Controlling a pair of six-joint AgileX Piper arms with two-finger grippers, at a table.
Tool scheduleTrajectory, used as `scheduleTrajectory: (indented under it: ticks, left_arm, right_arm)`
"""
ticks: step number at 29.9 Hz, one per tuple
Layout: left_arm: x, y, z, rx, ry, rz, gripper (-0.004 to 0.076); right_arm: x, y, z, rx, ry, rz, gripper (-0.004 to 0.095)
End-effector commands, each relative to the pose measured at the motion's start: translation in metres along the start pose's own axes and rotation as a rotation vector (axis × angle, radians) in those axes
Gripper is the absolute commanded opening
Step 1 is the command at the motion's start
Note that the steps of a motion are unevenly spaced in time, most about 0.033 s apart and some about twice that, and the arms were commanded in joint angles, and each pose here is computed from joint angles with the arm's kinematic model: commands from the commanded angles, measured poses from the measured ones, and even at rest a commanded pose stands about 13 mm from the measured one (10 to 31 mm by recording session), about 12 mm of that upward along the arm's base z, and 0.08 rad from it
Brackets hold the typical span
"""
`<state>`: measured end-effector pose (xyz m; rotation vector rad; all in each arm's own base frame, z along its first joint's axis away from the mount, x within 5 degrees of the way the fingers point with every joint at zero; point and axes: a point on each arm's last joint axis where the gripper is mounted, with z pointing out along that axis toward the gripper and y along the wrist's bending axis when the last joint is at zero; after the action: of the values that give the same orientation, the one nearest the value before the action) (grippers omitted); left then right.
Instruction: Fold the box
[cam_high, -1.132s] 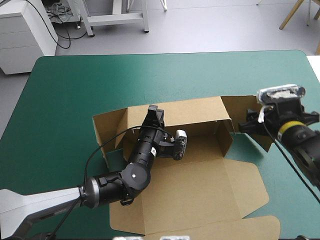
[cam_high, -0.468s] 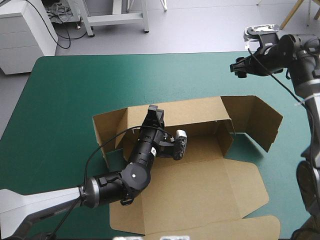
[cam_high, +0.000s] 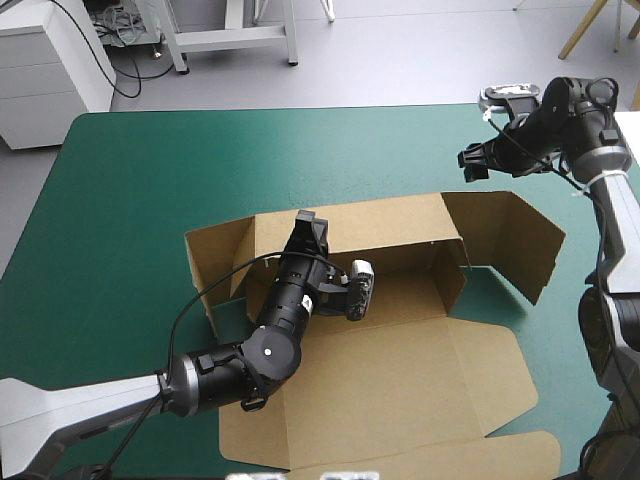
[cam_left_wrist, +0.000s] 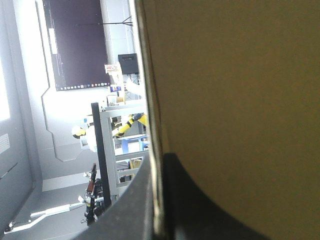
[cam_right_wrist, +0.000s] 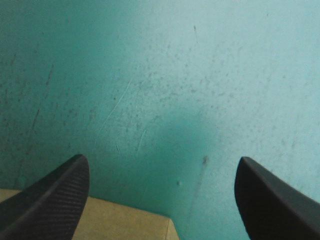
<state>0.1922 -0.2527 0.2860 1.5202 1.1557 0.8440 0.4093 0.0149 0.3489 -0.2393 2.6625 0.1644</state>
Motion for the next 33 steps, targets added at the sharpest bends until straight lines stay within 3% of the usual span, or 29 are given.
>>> scheduleTrajectory:
  ticks: [1, 8, 18, 33]
  left_arm:
    - [0.002, 0.027, -0.008, -0.138, -0.009, 0.03, -0.001]
    - [0.003, 0.028, -0.009, -0.141, -0.002, 0.029, -0.001]
    - [0.003, 0.028, -0.009, -0.141, -0.002, 0.029, -0.001]
    - [0.003, 0.028, -0.009, -0.142, 0.0, 0.029, -0.001]
  right_arm:
    - [0.006, 0.004, -0.036, 0.012, -0.085, -0.029, 0.0738]
    - [0.026, -0.002, -0.052, 0.04, -0.076, -0.01, 0.0738]
    - [0.073, -0.004, -0.055, -0.064, -0.063, 0.061, 0.0738]
    - [0.13, 0.011, -0.062, -0.049, -0.125, 0.087, 0.0738]
